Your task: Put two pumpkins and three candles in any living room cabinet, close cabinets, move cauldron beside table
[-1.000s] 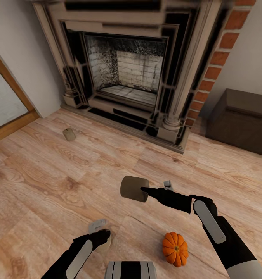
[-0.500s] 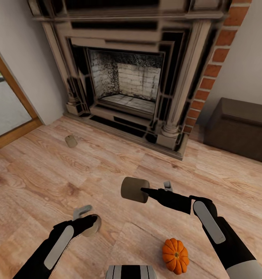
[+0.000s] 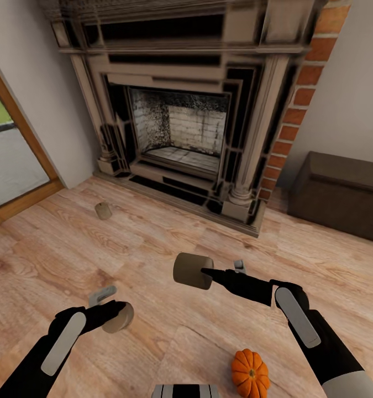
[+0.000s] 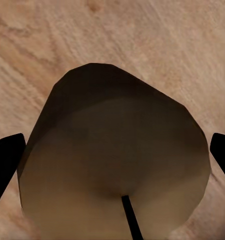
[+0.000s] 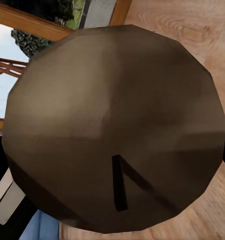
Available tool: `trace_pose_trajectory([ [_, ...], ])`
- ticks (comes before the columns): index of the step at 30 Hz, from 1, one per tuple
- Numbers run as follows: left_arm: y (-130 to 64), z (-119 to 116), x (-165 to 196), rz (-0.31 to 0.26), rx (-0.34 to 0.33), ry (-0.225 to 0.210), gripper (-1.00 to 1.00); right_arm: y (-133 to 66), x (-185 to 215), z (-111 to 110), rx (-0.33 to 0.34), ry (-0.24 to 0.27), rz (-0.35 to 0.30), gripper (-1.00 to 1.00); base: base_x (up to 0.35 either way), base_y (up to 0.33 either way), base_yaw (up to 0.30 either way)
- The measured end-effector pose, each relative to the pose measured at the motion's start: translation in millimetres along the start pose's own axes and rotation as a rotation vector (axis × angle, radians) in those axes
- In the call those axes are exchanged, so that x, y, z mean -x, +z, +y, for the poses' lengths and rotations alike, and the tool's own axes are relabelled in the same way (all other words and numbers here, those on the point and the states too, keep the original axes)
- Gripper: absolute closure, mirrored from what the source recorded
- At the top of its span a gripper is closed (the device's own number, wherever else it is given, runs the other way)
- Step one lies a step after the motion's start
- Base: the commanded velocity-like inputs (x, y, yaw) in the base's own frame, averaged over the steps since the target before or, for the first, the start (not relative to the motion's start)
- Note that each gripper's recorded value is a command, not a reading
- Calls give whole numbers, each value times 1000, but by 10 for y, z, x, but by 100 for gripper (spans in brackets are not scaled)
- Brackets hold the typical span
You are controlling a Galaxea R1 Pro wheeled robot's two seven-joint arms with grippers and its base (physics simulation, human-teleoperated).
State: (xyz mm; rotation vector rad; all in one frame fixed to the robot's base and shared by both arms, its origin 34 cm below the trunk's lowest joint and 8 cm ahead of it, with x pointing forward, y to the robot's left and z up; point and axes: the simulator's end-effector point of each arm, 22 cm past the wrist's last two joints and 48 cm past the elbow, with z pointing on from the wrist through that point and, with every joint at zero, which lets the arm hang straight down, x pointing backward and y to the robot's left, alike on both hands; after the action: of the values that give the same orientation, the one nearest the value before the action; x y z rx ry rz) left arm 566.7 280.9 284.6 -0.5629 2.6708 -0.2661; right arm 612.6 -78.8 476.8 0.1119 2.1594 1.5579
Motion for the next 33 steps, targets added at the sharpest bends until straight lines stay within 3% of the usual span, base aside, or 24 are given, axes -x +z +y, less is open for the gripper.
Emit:
trace_pose_trajectory([
  [9,-148,-67,135,-31,-17,3,100,-53,82,178,10,-34,-17,100,0,0,0],
  [13,-219,-104,134,-15,-28,13,100,-75,88,193,5,-34,-20,100,0,0,0],
  [18,-445,-135,384,-58,-54,-6,100,-104,112,265,9,-42,-26,100,0,0,0],
  [21,-652,-155,510,-57,-75,-3,100,-122,132,321,13,-51,-30,100,0,0,0],
  [26,-871,91,742,-84,-69,-77,100,-139,152,375,14,-63,-34,100,0,0,0],
  [33,-985,131,817,-95,-79,-100,100,-154,171,443,20,-72,-39,100,0,0,0],
])
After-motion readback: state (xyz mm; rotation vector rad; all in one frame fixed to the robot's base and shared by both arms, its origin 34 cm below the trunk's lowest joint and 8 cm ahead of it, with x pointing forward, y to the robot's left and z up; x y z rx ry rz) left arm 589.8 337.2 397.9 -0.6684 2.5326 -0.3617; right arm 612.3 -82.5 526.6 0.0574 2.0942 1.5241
